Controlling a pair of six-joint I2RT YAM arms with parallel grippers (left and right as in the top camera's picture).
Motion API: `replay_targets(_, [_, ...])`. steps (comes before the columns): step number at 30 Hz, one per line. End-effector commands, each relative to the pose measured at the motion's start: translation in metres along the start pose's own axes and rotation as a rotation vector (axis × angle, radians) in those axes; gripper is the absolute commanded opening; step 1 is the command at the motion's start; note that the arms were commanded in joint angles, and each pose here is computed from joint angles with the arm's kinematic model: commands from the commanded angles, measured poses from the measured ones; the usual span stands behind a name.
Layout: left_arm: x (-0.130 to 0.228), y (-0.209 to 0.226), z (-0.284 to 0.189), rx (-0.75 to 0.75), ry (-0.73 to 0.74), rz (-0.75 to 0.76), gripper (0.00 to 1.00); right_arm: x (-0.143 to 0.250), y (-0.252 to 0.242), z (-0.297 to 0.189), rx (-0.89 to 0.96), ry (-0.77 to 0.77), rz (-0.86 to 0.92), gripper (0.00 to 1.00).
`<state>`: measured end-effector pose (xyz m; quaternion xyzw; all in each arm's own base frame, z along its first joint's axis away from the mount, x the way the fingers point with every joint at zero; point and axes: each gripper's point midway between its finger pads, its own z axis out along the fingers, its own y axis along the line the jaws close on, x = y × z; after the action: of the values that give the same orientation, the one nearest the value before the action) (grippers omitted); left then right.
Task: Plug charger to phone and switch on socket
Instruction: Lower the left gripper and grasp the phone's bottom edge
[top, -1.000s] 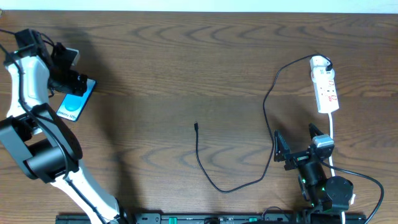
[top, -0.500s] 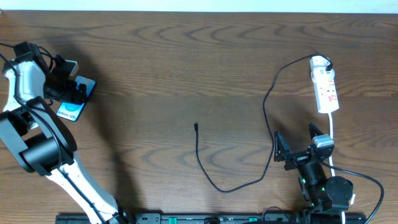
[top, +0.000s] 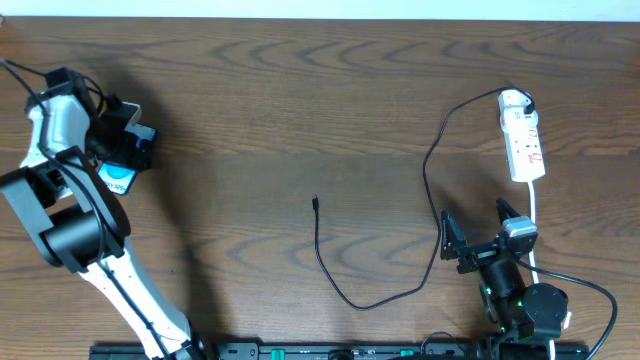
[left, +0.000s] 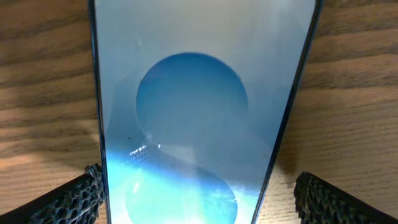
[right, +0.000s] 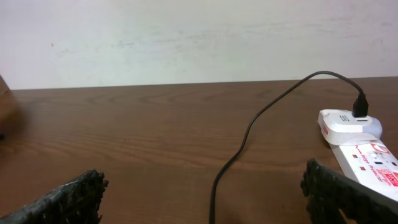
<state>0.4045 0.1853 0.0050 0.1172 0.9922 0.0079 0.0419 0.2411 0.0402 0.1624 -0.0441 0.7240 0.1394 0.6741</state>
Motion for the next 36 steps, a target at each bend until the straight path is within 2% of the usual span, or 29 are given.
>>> replay_targets(1, [0.002,0.004,0.010,-0.018,0.038,0.026,0.98,0.002,0.003,0.000,-0.016,0.007,0.010,0.99])
replay_targets(8, [0.010,0.002,0.027,-0.002,0.084,0.017,0.98,0.002,0.003,0.000,-0.016,0.007,0.010,0.99])
replay_targets(13, [0.012,0.004,0.029,-0.012,0.095,0.011,0.91,0.002,0.003,0.000,-0.016,0.007,0.010,0.99])
replay_targets(20, [0.012,0.004,0.029,-0.021,0.101,-0.007,0.90,0.002,0.003,0.000,-0.016,0.007,0.010,0.99])
replay_targets(24, [0.007,-0.001,0.029,-0.023,0.099,-0.014,0.83,0.002,0.003,0.000,-0.016,0.007,0.010,0.99])
replay_targets(36, [-0.017,-0.033,0.030,-0.028,0.090,-0.039,0.83,0.002,0.003,0.000,-0.016,0.007,0.010,0.99])
